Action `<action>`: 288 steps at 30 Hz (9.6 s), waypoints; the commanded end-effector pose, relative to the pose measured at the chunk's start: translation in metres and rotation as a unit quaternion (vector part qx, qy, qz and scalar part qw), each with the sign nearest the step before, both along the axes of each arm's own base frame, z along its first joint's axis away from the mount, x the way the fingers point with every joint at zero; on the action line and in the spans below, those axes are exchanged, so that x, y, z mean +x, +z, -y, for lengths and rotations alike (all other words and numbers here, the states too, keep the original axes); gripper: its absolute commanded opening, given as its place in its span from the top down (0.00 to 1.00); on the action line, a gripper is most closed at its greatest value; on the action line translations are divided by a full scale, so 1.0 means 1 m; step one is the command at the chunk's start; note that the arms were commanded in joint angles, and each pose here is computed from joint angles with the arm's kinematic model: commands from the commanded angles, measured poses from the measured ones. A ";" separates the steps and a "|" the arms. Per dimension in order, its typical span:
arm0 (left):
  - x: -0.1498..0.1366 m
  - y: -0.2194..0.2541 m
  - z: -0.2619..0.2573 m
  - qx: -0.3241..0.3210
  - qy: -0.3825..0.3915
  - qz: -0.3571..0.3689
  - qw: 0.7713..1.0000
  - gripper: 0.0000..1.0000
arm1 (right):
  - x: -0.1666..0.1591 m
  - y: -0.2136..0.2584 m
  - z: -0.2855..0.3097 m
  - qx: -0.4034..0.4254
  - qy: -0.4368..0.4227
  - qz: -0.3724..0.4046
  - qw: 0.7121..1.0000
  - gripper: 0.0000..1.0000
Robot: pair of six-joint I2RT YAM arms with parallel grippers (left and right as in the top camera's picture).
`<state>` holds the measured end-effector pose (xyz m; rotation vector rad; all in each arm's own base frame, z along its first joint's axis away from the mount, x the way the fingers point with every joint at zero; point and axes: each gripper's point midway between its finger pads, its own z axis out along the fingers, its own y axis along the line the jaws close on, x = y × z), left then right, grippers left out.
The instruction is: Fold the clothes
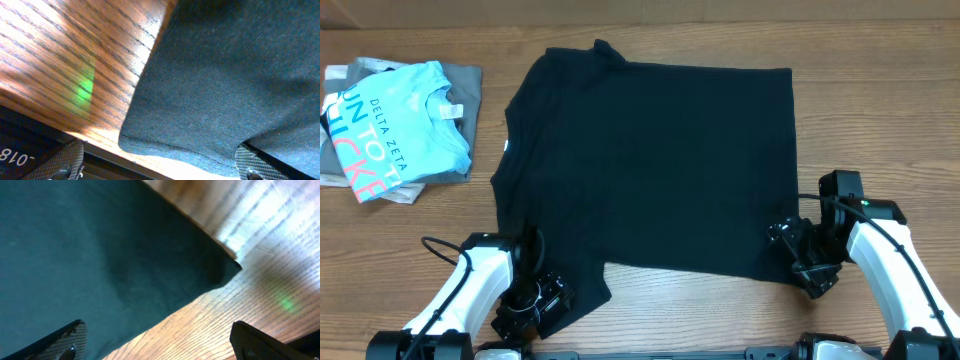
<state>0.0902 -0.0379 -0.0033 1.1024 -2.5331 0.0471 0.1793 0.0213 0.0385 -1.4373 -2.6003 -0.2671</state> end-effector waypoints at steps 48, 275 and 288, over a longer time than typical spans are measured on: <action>-0.011 -0.007 0.007 -0.028 -0.017 -0.012 0.999 0.73 | -0.014 -0.047 0.004 -0.020 -0.040 0.010 0.999 0.70; 0.282 0.017 0.052 -0.005 -0.081 0.210 0.974 0.28 | 0.172 0.080 -0.001 -0.032 0.176 0.237 0.955 0.06; 0.282 0.017 0.052 -0.005 -0.083 0.210 0.974 0.71 | 0.173 0.080 0.001 -0.040 0.175 0.236 0.955 0.06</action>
